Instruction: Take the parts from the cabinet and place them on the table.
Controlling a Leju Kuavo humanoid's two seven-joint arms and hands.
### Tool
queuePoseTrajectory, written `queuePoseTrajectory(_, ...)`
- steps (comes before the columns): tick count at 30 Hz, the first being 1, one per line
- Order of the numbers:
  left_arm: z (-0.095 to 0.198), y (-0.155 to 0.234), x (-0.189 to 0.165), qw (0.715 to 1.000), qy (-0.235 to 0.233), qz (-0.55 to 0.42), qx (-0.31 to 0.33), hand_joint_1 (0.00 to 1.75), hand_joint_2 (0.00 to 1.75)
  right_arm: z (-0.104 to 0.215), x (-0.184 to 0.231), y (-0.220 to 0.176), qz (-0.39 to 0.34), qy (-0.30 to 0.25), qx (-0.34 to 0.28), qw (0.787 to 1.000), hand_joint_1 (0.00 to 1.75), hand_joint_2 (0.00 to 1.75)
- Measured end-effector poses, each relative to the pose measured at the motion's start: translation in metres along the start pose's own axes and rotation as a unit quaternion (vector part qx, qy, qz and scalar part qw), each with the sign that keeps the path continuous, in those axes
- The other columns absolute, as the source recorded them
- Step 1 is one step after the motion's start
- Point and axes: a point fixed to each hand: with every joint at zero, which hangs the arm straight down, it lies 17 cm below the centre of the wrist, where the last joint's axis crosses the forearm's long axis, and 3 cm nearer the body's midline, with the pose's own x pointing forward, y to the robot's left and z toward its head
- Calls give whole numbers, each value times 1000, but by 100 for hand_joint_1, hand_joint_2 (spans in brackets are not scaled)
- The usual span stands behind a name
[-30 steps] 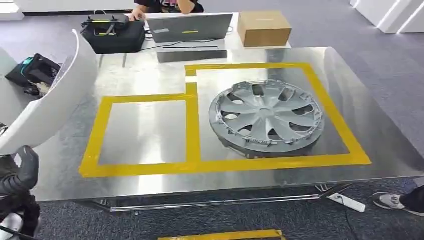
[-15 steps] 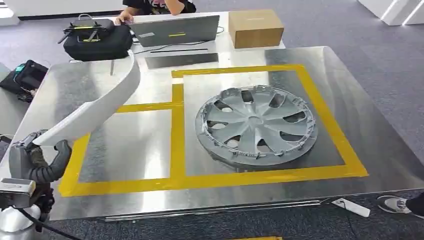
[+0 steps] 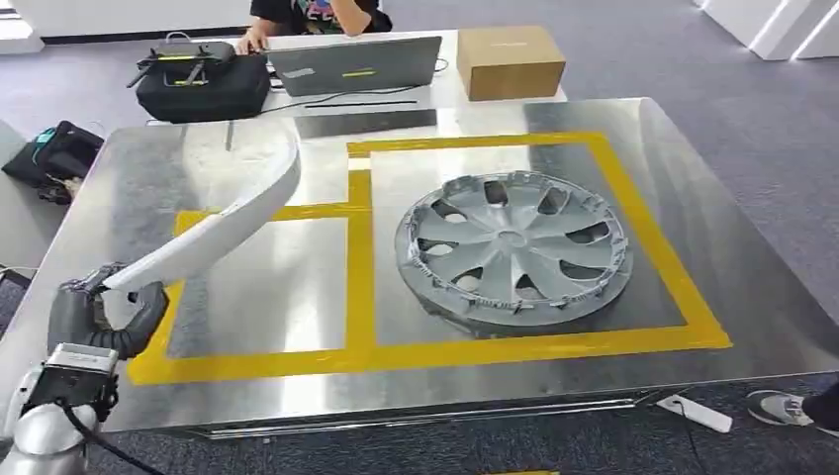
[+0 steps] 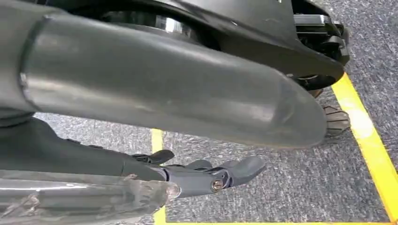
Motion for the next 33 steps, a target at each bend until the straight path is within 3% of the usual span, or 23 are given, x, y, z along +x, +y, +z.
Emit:
queuePoseTrajectory(9,27,-54,-25,990,17,-78,-114,175,175,0,-2,2,11,5,5,1000,0,0)
queuePoseTrajectory(21,39,-87,-37,986,15,-121,-114,175,175,0,-2,3,22,4,8,1000,0,0)
queuePoseTrajectory(33,45,-90,-22,977,-35,-193,-82,175,175,1,-4,4,34,11,12,999,0,0)
